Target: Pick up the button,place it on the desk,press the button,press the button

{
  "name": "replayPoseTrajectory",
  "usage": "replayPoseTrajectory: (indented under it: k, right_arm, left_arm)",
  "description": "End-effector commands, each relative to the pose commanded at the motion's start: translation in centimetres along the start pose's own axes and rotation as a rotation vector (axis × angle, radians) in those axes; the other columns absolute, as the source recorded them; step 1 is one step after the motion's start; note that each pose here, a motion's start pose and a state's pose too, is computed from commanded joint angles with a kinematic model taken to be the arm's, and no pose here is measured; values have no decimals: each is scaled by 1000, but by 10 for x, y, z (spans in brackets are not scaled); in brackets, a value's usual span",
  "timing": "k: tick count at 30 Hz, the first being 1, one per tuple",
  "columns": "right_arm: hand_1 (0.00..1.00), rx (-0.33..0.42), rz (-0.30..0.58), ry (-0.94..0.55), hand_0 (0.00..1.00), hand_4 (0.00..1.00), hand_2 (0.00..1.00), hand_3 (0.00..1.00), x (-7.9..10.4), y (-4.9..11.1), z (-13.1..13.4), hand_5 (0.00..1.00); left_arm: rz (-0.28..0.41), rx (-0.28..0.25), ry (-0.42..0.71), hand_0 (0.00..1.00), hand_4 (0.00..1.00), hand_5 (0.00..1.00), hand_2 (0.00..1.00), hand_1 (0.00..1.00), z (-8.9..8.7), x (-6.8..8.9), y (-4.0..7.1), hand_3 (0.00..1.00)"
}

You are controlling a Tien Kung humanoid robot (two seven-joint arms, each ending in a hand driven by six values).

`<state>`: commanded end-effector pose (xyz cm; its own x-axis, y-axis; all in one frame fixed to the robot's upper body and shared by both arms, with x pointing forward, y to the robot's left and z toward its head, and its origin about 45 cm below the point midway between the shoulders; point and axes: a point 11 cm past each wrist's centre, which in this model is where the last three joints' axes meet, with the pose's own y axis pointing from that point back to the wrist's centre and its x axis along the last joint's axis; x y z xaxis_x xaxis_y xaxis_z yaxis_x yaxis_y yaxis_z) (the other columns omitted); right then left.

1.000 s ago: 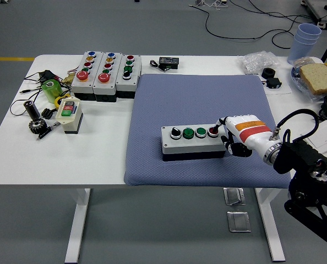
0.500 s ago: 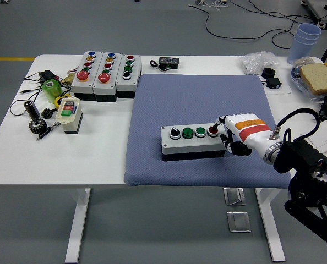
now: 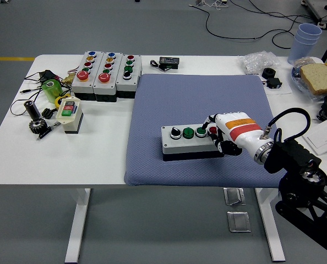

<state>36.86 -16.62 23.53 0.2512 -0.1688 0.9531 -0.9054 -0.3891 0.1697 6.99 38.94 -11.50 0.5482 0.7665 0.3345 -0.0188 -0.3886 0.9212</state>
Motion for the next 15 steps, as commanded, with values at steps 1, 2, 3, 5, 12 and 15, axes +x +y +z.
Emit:
replayPoseTrajectory:
  k: [1, 2, 3, 5, 12, 15]
  right_arm:
    - [2, -1, -1, 0, 235, 469, 229, 644, 0, 0, 0, 2]
    - [2, -3, 0, -2, 235, 469, 229, 644, 0, -1, 0, 2]
    - [2, -4, 1, -3, 235, 469, 229, 644, 0, -2, 0, 2]
    - [2, -6, 3, -5, 235, 471, 229, 644, 0, -4, -1, 2]
    - [2, -7, -13, -5, 235, 472, 229, 643, -4, -5, -1, 2]
    - [2, -10, -20, -4, 235, 472, 229, 643, -6, -5, 0, 2]
  left_arm:
    - [0, 0, 0, 645, 315, 864, 595, 605, 0, 0, 0, 566]
    - [0, -1, 1, 645, 315, 864, 595, 605, 0, 0, 0, 566]
    - [1, -1, 2, 645, 315, 864, 595, 605, 0, 0, 0, 566]
    - [1, -3, 4, 645, 315, 865, 595, 605, 1, 1, 0, 565]
    - [5, -8, 9, 647, 315, 865, 594, 605, 4, 3, 1, 566]
    - [6, -9, 10, 647, 315, 865, 594, 605, 5, 4, 1, 566]
